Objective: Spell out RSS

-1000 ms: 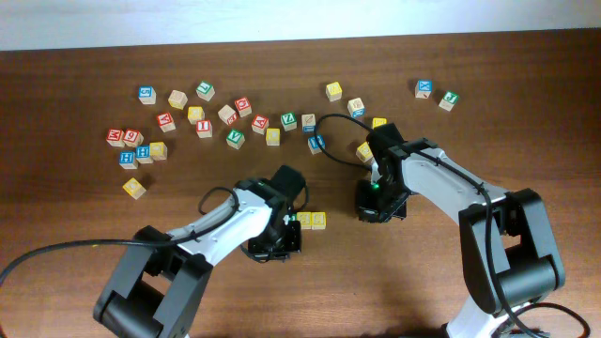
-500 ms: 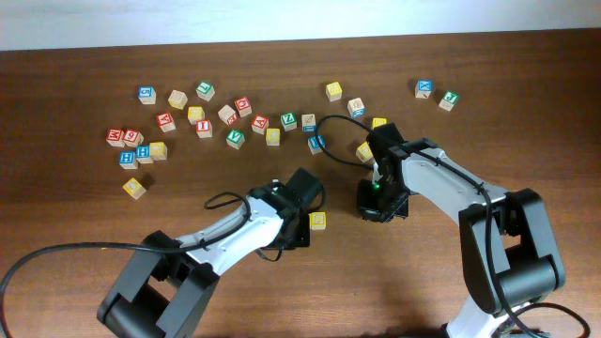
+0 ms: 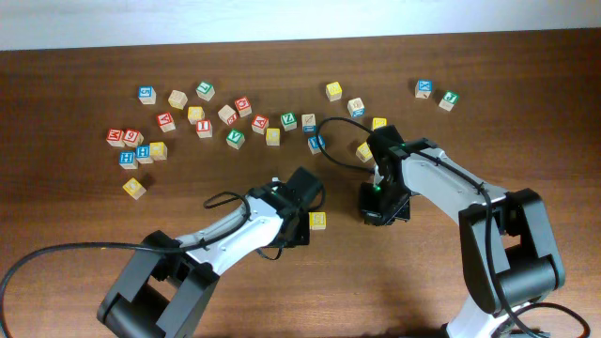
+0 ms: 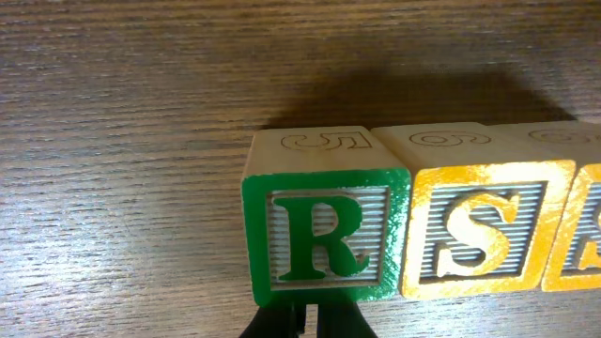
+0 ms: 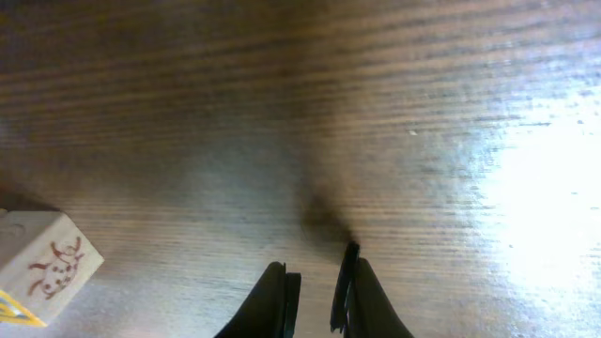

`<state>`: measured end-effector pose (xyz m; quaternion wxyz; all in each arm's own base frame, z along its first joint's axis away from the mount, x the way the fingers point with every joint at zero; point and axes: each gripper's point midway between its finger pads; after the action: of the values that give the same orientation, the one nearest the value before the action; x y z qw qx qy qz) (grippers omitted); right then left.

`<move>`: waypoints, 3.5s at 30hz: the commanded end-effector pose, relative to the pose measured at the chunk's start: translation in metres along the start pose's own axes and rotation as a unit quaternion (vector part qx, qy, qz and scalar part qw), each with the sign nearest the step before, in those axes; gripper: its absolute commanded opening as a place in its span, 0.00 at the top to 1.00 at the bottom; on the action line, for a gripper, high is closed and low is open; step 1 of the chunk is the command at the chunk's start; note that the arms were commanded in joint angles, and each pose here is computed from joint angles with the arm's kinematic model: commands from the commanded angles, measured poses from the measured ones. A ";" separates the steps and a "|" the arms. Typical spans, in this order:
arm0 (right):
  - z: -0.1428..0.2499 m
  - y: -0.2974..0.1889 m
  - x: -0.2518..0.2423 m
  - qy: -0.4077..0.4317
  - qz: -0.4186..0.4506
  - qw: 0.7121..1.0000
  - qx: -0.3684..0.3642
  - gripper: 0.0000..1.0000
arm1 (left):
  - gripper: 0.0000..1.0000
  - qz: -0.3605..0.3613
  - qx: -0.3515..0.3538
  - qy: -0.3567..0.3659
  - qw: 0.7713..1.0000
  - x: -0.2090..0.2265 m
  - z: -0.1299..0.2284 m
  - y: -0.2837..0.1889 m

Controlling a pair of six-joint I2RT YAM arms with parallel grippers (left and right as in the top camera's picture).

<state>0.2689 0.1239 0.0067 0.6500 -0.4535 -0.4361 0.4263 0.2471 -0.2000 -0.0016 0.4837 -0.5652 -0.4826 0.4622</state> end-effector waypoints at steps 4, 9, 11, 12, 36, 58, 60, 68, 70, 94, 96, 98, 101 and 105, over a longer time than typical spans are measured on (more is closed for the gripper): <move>0.049 -0.001 0.034 -0.065 -0.074 0.991 0.096 0.94 | 1.00 0.032 -0.006 -0.018 0.999 0.002 0.005 -0.059; 0.069 0.017 0.070 -0.079 -0.040 0.993 0.074 0.96 | 1.00 0.015 -0.023 -0.178 0.984 0.097 -0.017 -0.090; 0.070 0.023 0.078 -0.074 -0.025 0.996 0.051 0.96 | 1.00 0.008 -0.012 -0.233 0.972 0.127 -0.016 -0.090; 0.064 0.026 0.079 -0.061 -0.009 0.998 0.027 0.96 | 1.00 0.004 -0.010 -0.259 0.966 0.141 -0.015 -0.091; 0.050 0.034 0.097 -0.042 0.003 0.998 -0.055 0.96 | 1.00 -0.003 -0.004 -0.279 0.960 0.162 -0.012 -0.091; 0.067 0.032 0.116 -0.048 -0.049 0.998 -0.009 0.96 | 1.00 0.003 0.003 -0.256 0.967 0.159 -0.009 -0.091; 0.074 0.032 0.119 -0.051 -0.058 0.997 0.008 0.96 | 1.00 0.003 0.002 -0.256 0.967 0.159 -0.009 -0.091; 0.079 -0.022 0.125 -0.080 -0.070 0.994 -0.031 0.96 | 1.00 0.016 0.008 -0.223 0.975 0.154 -0.007 -0.089; 0.074 -0.050 0.117 -0.079 -0.074 0.993 -0.052 0.96 | 1.00 0.026 0.014 -0.223 0.974 0.150 -0.004 -0.083; 0.015 0.019 0.095 -0.055 -0.079 0.995 -0.041 0.96 | 1.00 0.140 0.014 -0.057 0.988 0.030 -0.025 0.000; 0.016 0.019 0.097 -0.058 -0.083 0.994 -0.041 0.96 | 1.00 0.151 0.018 -0.053 0.987 0.026 -0.023 -0.002; 0.016 0.019 0.097 -0.058 -0.083 0.994 -0.041 0.96 | 1.00 0.151 0.019 -0.054 0.987 0.027 -0.023 -0.002; 0.016 0.019 0.097 -0.057 -0.082 0.994 -0.041 0.96 | 1.00 0.146 0.017 -0.054 0.988 0.028 -0.023 -0.001; 0.014 0.018 0.084 -0.053 -0.047 0.996 -0.047 0.95 | 1.00 0.103 0.006 -0.057 0.993 0.043 -0.027 -0.001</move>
<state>0.2775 0.2175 0.0115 0.6338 -0.4246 -0.5227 0.3805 0.2771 -0.1676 0.0019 0.3975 -0.5926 -0.4292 0.5537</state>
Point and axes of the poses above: each gripper's point midway between its finger pads, its own y axis out along the fingers, its own x axis along the line the jaws close on, z = x × y, and after that the axes turned 3 degrees about y, right-handed
